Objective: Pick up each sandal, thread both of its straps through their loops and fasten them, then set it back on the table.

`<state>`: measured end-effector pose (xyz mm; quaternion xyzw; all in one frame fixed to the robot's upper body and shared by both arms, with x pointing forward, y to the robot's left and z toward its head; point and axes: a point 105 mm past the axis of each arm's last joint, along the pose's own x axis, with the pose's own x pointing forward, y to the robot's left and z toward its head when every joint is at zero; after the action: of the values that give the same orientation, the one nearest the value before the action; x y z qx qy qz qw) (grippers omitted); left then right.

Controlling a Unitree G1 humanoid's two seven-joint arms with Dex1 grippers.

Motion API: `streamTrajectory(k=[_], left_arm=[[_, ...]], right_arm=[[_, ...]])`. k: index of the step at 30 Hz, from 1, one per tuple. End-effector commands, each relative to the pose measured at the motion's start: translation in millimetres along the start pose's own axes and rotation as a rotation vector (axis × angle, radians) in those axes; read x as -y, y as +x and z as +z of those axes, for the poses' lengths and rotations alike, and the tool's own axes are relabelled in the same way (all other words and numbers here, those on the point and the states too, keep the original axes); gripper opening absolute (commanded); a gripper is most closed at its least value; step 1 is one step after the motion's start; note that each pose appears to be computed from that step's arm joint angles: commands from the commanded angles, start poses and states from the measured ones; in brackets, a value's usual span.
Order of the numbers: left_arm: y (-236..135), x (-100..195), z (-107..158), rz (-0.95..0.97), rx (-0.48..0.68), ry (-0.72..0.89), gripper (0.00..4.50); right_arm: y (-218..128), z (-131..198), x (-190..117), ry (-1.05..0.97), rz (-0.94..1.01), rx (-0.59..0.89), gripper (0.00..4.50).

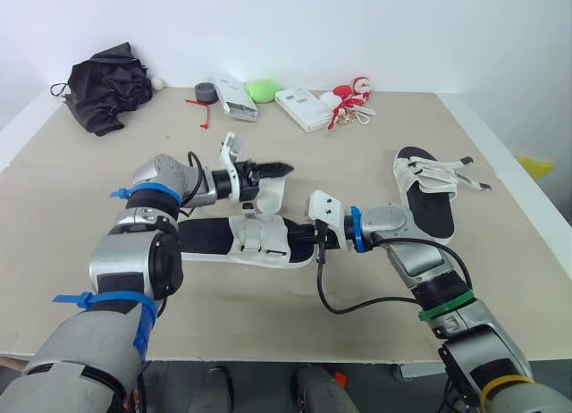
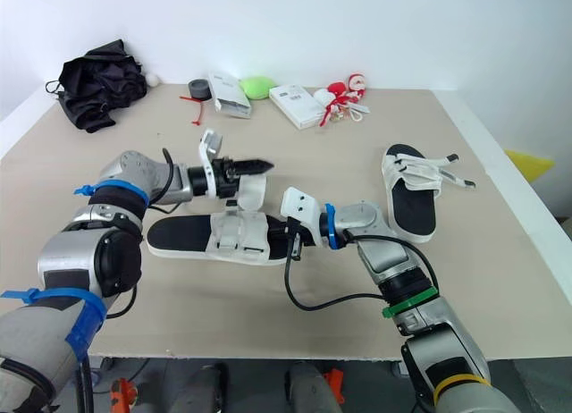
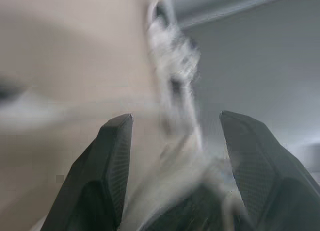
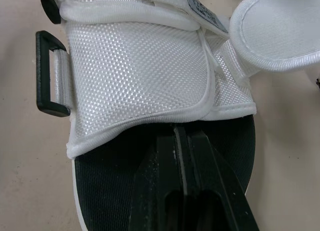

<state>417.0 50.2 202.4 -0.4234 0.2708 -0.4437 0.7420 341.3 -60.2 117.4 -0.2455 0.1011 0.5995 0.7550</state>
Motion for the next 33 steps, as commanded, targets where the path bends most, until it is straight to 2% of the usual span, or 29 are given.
streamTrajectory(k=[1,7,10,14,15,19,22,27,33], left_arm=[[3,13,19,-0.03,0.104,0.01,2.86],[3,3,19,0.014,0.115,0.03,2.86],[2,1,19,0.019,0.123,0.021,2.12],[0,4,23,-0.001,0.141,0.024,0.31],[-1,6,24,-0.011,0.143,0.025,0.14],[-3,10,27,-0.032,0.149,0.029,0.14],[-6,22,32,-0.089,0.153,0.097,0.14],[-17,52,24,-0.249,0.103,0.353,0.14],[-39,64,-28,-0.342,0.008,0.81,0.14]], right_arm=[[6,-32,-13,0.075,0.036,-0.109,0.0],[6,-33,-15,0.08,0.037,-0.113,0.0],[5,-34,-15,0.082,0.037,-0.113,0.0],[6,-33,-15,0.079,0.039,-0.115,0.0],[6,-33,-15,0.079,0.039,-0.115,0.0],[6,-33,-15,0.077,0.041,-0.117,0.0],[6,-34,-15,0.077,0.042,-0.118,0.0],[5,-37,-19,0.083,0.045,-0.119,0.0],[4,-39,-21,0.091,0.053,-0.12,0.0]])
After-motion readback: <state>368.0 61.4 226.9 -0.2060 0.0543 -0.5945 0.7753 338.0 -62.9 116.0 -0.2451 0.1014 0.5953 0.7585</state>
